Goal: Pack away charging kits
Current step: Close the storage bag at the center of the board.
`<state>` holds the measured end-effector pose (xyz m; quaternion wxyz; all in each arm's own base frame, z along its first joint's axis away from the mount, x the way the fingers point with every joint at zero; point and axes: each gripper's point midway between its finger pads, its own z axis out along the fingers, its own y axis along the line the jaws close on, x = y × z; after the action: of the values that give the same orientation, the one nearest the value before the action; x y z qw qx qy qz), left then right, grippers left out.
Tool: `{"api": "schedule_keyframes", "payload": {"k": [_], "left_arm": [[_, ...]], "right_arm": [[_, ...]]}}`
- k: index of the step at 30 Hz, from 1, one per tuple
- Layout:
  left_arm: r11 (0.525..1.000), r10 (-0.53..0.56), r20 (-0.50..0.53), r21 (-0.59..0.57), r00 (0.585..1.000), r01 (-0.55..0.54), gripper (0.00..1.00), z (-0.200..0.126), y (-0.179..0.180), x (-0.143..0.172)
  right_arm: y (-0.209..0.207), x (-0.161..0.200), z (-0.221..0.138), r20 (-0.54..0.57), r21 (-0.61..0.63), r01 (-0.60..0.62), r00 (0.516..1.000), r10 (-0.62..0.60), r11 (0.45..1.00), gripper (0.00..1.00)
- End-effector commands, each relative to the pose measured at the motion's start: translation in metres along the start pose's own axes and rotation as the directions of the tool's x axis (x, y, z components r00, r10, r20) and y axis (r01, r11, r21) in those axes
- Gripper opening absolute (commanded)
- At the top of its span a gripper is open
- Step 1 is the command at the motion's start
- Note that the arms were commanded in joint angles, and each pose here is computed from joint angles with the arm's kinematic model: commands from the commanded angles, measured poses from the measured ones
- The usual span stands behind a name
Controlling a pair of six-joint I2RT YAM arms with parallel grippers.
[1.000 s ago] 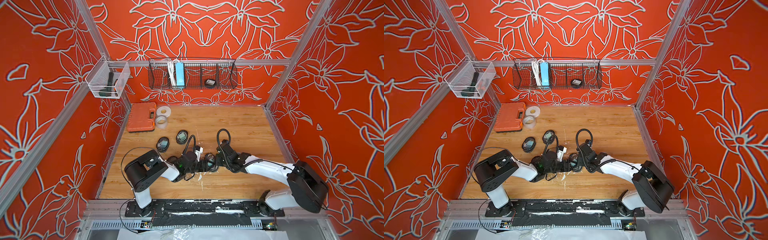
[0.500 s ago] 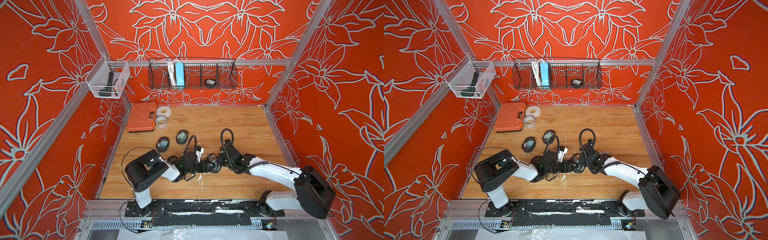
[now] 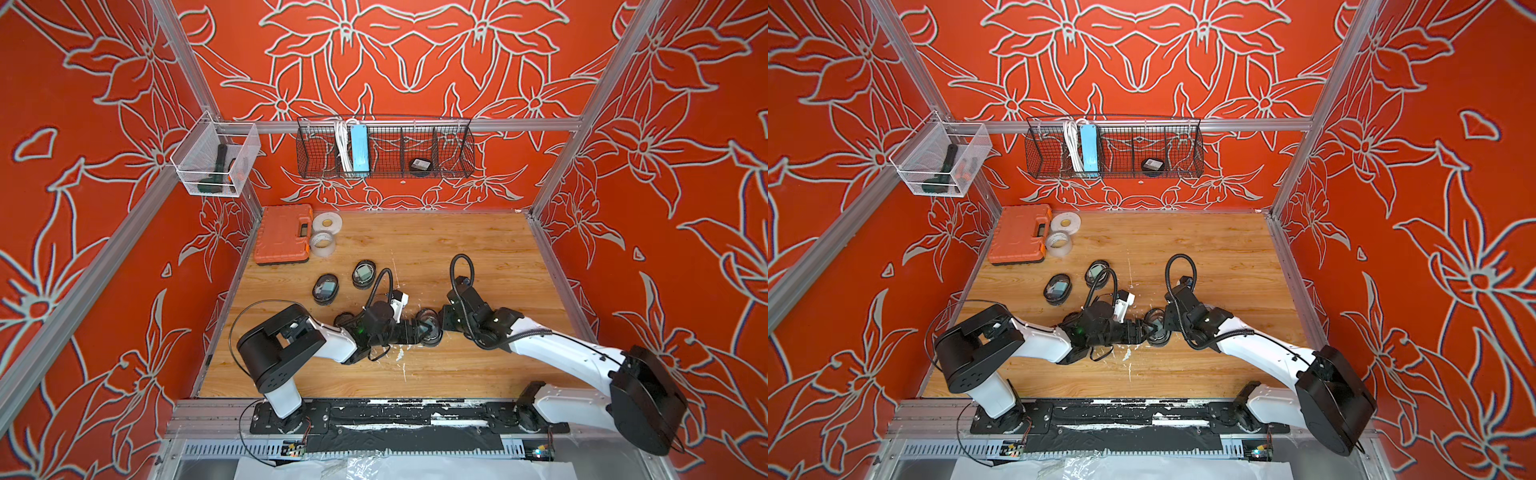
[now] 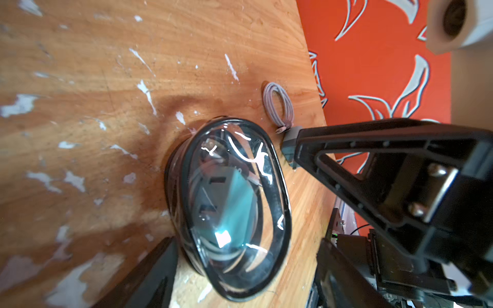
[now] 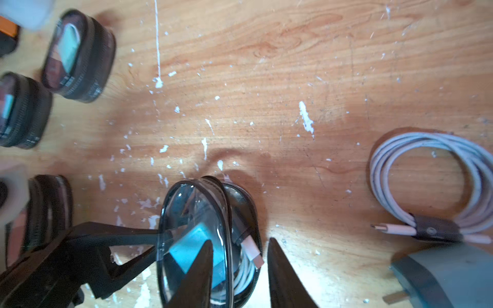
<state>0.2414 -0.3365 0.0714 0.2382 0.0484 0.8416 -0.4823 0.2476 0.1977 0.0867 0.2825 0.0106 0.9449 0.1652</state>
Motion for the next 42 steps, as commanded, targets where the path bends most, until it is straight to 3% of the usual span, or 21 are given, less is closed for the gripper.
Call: {"api": "schedule_keyframes", "payload": {"k": [1,5,9,11,14,19,36,42], "left_arm": [[0.999,0.016,0.017,-0.030,1.000,-0.015,0.77,-0.008,0.004,0.001],[0.999,0.021,0.035,-0.040,0.999,-0.020,0.76,-0.013,0.005,-0.001],[0.998,0.025,0.042,-0.052,0.999,-0.023,0.76,-0.015,0.006,-0.002],[0.998,0.025,0.044,-0.055,0.999,-0.023,0.76,-0.016,0.007,-0.002],[0.998,0.027,0.042,-0.058,0.999,-0.024,0.76,-0.015,0.007,-0.002],[0.998,0.027,0.037,-0.055,0.999,-0.025,0.76,-0.012,0.006,-0.002],[0.998,-0.007,-0.043,-0.058,0.999,0.004,0.73,0.022,0.013,0.002],[0.996,-0.023,-0.070,-0.088,0.997,0.017,0.66,0.032,0.023,0.006]], "right_arm": [[0.003,0.001,-0.003,-0.009,-0.023,0.019,1.000,-0.019,1.000,0.39],[0.011,0.008,0.006,-0.048,-0.045,0.033,0.998,-0.035,0.998,0.40],[0.014,0.018,0.023,-0.100,-0.035,0.037,0.994,-0.041,0.999,0.32],[0.015,0.021,0.029,-0.117,-0.034,0.037,0.992,-0.040,0.999,0.23],[0.008,0.022,0.032,-0.127,0.007,0.038,0.991,-0.037,0.999,0.00],[-0.018,0.021,0.022,-0.090,0.116,0.031,0.996,-0.020,0.993,0.00],[-0.053,0.034,0.021,-0.088,0.241,0.039,0.996,-0.018,0.970,0.00],[-0.045,0.033,0.020,-0.071,0.183,0.012,0.997,0.001,0.983,0.21]]}}
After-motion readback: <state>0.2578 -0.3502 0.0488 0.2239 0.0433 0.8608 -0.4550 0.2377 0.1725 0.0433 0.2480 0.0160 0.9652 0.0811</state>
